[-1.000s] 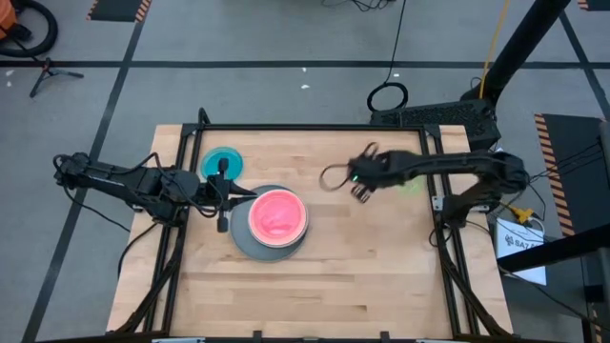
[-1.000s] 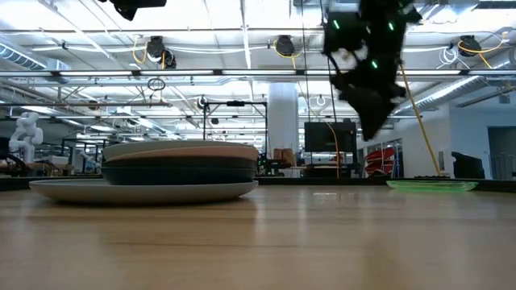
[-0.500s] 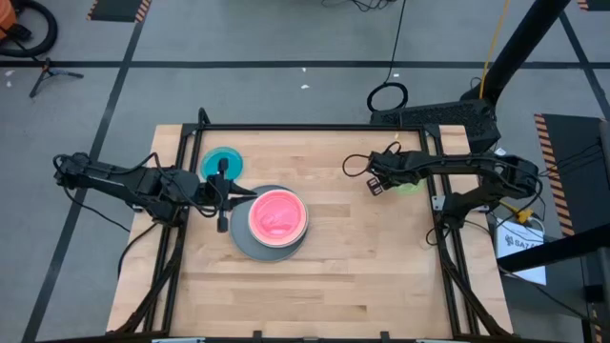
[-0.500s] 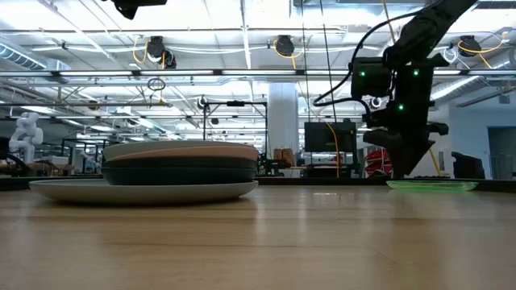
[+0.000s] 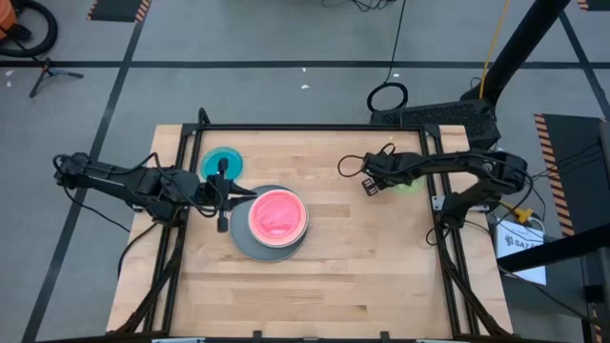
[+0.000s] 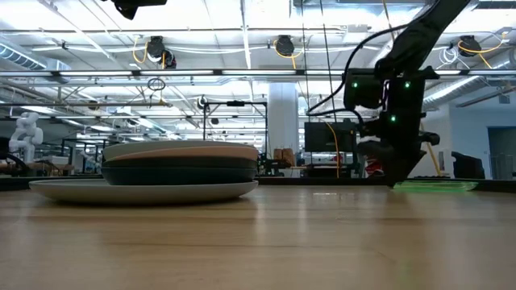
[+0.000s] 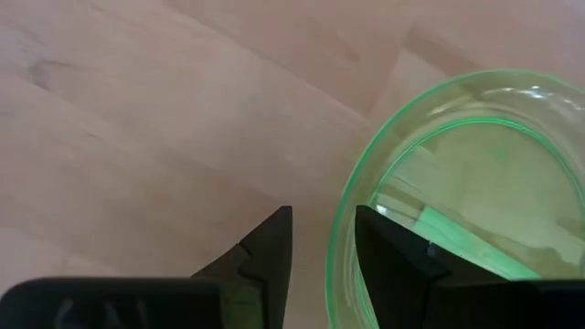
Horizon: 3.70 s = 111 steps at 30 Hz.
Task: Stack plastic plates
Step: Stack the green plate on top of the pink plate, then stack the blue plate on top of the green plate
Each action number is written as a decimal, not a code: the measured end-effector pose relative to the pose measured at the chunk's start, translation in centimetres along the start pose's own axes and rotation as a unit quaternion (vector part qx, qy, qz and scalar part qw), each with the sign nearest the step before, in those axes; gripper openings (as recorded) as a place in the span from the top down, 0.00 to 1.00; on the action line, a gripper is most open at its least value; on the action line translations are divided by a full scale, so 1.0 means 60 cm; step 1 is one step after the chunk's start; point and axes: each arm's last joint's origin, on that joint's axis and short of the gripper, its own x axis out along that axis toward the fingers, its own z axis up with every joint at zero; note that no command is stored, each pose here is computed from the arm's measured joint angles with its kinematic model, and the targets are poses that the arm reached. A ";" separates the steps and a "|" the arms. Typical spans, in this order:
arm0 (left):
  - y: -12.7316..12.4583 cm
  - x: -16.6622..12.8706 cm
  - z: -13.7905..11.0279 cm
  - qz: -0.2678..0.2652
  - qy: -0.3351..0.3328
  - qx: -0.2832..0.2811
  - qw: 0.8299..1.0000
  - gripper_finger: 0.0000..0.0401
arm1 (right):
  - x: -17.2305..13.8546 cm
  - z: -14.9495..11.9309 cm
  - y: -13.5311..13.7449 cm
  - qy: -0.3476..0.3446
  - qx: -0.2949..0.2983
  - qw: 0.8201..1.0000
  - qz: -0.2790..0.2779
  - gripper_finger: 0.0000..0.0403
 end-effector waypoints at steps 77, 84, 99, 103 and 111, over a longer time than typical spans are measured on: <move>0.042 0.018 -0.071 0.260 0.181 -0.139 0.938 0.90 | -0.241 -0.029 0.341 -0.115 -0.532 0.824 0.158 0.69; 0.110 0.073 -0.127 0.300 0.318 -0.214 0.873 0.90 | -0.260 -0.039 0.294 -0.179 -0.513 0.816 0.197 0.69; 0.213 0.143 -0.235 0.238 0.455 -0.317 0.798 0.89 | -0.262 -0.028 0.204 -0.326 -0.439 0.796 0.261 0.69; 0.216 0.141 -0.236 0.261 0.453 -0.317 0.791 0.85 | -0.257 -0.021 0.195 -0.323 -0.427 0.804 0.259 0.69; 0.220 0.139 -0.237 0.291 0.451 -0.314 0.783 0.67 | -0.247 -0.026 0.194 -0.314 -0.433 0.805 0.256 0.69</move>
